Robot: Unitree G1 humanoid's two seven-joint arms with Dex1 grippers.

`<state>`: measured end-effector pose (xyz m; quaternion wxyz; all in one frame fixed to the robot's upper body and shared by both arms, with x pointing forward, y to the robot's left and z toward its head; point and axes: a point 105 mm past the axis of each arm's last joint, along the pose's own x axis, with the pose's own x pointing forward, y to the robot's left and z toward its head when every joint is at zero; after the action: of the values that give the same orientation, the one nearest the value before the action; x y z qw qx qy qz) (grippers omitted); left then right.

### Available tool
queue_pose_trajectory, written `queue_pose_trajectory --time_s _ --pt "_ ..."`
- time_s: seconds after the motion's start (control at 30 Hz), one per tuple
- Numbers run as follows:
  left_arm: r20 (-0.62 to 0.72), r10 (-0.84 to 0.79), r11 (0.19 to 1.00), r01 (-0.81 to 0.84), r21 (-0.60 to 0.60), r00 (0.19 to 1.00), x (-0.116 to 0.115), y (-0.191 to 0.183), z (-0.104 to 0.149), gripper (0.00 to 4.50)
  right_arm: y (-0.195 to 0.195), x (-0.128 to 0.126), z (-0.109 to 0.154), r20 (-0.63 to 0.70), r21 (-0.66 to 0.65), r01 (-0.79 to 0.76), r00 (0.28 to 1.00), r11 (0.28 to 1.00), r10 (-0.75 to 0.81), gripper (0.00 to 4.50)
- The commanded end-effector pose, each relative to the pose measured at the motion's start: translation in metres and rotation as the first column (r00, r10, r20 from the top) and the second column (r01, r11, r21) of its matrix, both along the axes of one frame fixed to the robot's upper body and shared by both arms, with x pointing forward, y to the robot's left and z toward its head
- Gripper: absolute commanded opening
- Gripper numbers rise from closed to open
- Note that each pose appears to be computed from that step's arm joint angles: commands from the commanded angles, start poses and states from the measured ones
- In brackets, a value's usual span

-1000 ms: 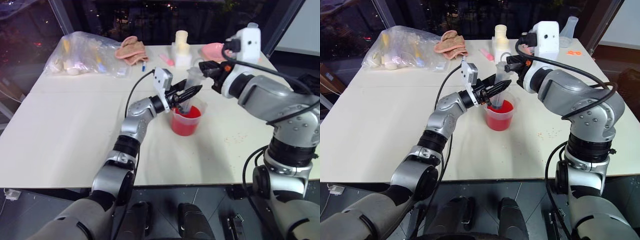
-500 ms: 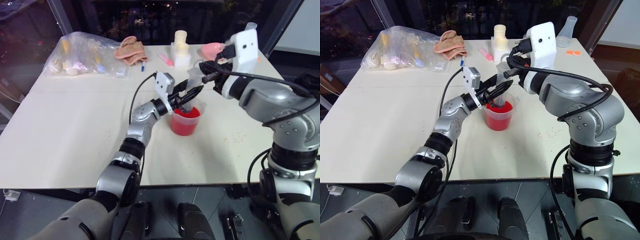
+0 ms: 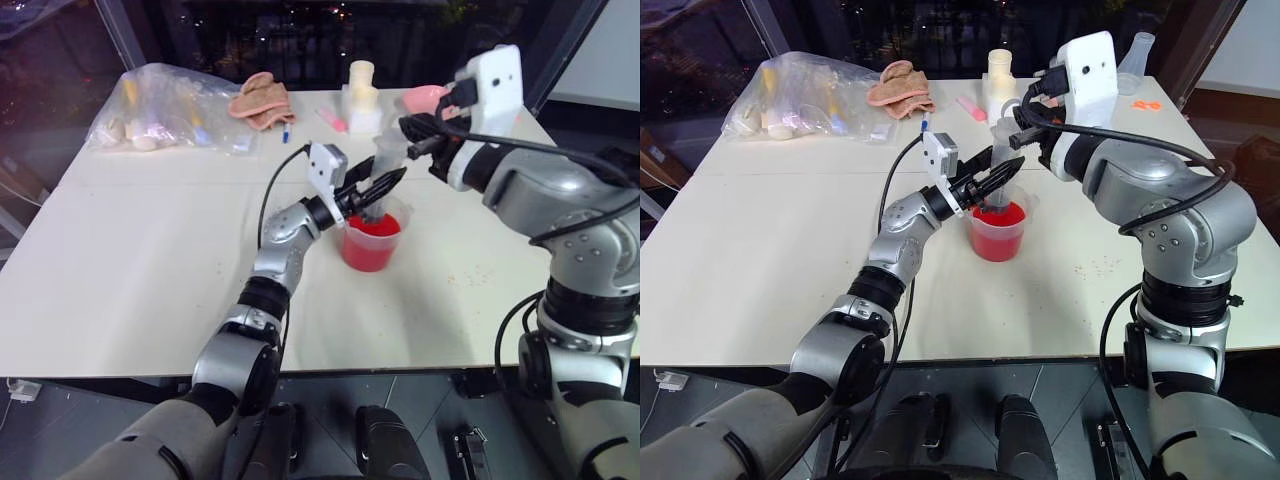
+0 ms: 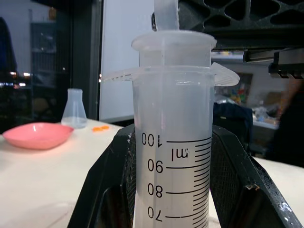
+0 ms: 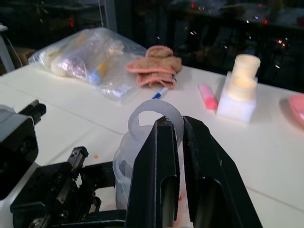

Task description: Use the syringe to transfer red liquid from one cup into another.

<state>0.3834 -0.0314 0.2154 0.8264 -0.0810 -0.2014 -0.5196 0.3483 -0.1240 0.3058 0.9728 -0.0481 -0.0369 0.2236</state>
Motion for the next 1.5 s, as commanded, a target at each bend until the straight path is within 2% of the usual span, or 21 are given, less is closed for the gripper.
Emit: queue_pose_trajectory --time_s 0.03,0.5,0.7,0.83,0.9,1.17,1.37,1.5 --pt "-0.021 -0.054 0.997 0.055 0.054 0.998 -0.008 -0.011 -0.015 1.51 -0.018 -0.013 0.056 0.199 0.081 0.058 0.977 0.995 -0.074 0.06" --pt "-0.029 -0.062 0.997 0.063 0.049 0.998 -0.009 -0.013 -0.015 1.51 -0.018 -0.013 0.06 0.193 0.093 0.058 0.978 0.994 -0.075 0.06" --pt "0.011 -0.027 1.0 0.027 0.001 1.0 -0.004 -0.007 0.008 1.51 -0.013 -0.014 0.045 0.132 0.104 0.023 0.991 0.994 -0.036 0.06" --pt "0.051 0.009 0.999 -0.006 -0.048 0.999 0.001 0.002 0.032 1.51 -0.009 -0.017 0.032 0.067 0.106 -0.018 0.998 0.994 0.011 1.46" --pt "0.072 0.024 0.997 -0.019 -0.071 0.997 0.002 0.007 0.044 1.51 -0.01 -0.02 0.028 0.044 0.097 -0.032 0.999 0.995 0.028 2.42" --pt "0.091 0.05 0.988 -0.036 -0.149 0.995 0.006 0.019 0.077 1.51 -0.03 -0.034 0.014 -0.012 0.039 -0.046 0.999 0.998 0.046 2.42" --pt "0.084 0.061 0.973 -0.041 -0.227 0.995 0.011 0.029 0.104 1.51 -0.038 -0.036 0.015 -0.006 0.049 -0.032 0.999 0.998 0.033 2.42" --pt "0.203 0.109 0.966 -0.055 -0.252 0.973 0.006 0.035 0.129 1.51 -0.037 -0.036 0.018 0.018 0.064 -0.034 0.999 0.997 0.033 2.42"
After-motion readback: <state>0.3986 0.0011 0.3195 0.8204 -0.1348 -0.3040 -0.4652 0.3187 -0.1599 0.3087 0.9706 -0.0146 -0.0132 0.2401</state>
